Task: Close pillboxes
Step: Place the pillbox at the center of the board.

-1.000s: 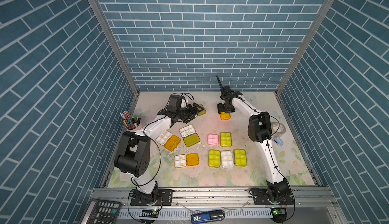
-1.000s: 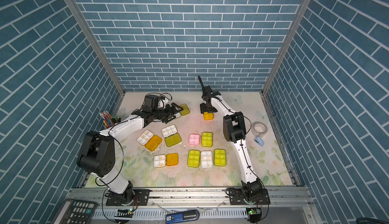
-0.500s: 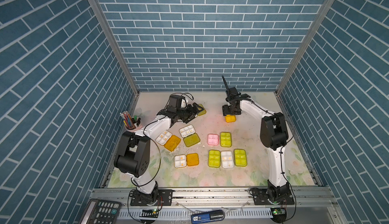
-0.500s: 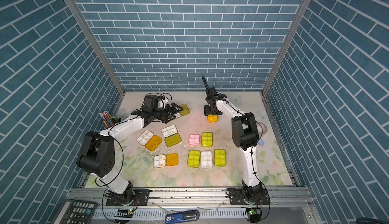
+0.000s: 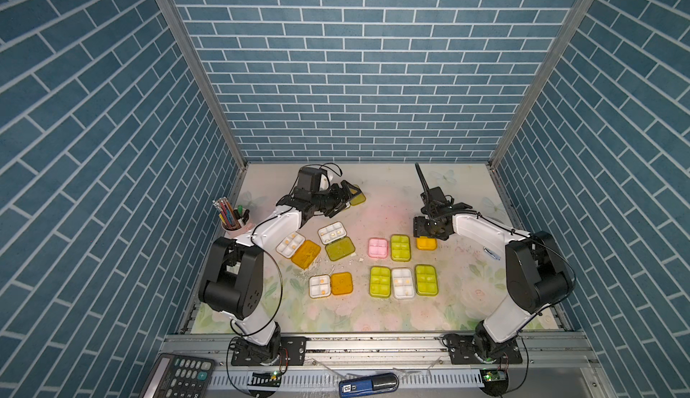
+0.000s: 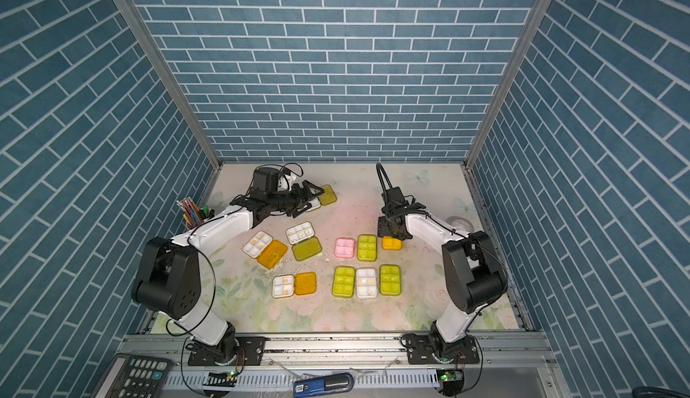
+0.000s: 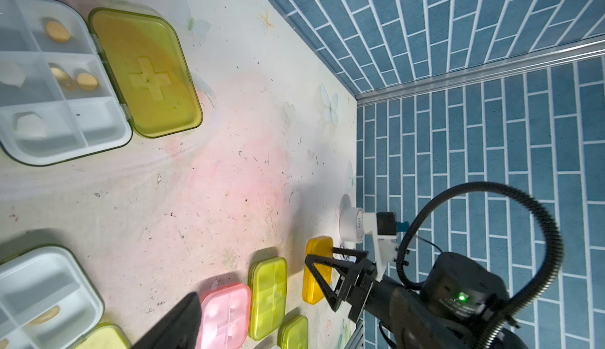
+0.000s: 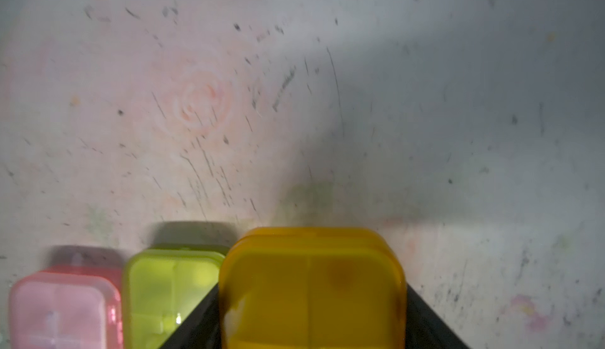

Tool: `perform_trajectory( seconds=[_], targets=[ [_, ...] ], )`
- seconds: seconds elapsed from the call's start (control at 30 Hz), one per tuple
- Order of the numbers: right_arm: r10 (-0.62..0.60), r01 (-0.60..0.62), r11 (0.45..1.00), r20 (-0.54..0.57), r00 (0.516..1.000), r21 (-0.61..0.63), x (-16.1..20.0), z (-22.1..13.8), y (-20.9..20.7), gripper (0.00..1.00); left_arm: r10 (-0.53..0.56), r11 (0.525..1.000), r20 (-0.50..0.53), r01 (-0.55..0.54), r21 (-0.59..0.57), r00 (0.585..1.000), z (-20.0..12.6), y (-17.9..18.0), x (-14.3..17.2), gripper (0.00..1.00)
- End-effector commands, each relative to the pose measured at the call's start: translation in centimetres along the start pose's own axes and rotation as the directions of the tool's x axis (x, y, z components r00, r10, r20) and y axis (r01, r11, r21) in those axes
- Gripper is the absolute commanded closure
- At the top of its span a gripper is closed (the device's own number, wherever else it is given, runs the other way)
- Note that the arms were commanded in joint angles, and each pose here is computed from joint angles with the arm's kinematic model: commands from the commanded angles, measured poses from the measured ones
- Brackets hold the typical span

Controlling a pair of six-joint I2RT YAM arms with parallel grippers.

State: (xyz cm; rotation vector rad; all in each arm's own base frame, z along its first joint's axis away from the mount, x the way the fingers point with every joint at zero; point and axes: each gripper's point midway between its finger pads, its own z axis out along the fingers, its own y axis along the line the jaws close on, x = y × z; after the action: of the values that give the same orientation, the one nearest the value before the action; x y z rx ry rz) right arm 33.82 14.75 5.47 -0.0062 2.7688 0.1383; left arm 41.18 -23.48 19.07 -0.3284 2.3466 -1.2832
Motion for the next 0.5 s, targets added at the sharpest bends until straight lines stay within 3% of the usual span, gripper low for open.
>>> perform_trajectory(
  seconds=[0.0,0.47],
  targets=[
    [0.082,-0.08,0.995,0.04,0.996,-0.052,0.1,-0.2,0.4,0.39,0.004,1.0,0.008,-0.004,0.01,1.0,-0.3,-0.1,-0.1,0.09],
    [0.083,-0.082,0.994,0.012,0.996,-0.071,2.0,1.9,0.4,0.38,-0.004,1.0,0.007,0.004,0.002,1.0,0.0,0.4,0.0,0.09]
  ],
)
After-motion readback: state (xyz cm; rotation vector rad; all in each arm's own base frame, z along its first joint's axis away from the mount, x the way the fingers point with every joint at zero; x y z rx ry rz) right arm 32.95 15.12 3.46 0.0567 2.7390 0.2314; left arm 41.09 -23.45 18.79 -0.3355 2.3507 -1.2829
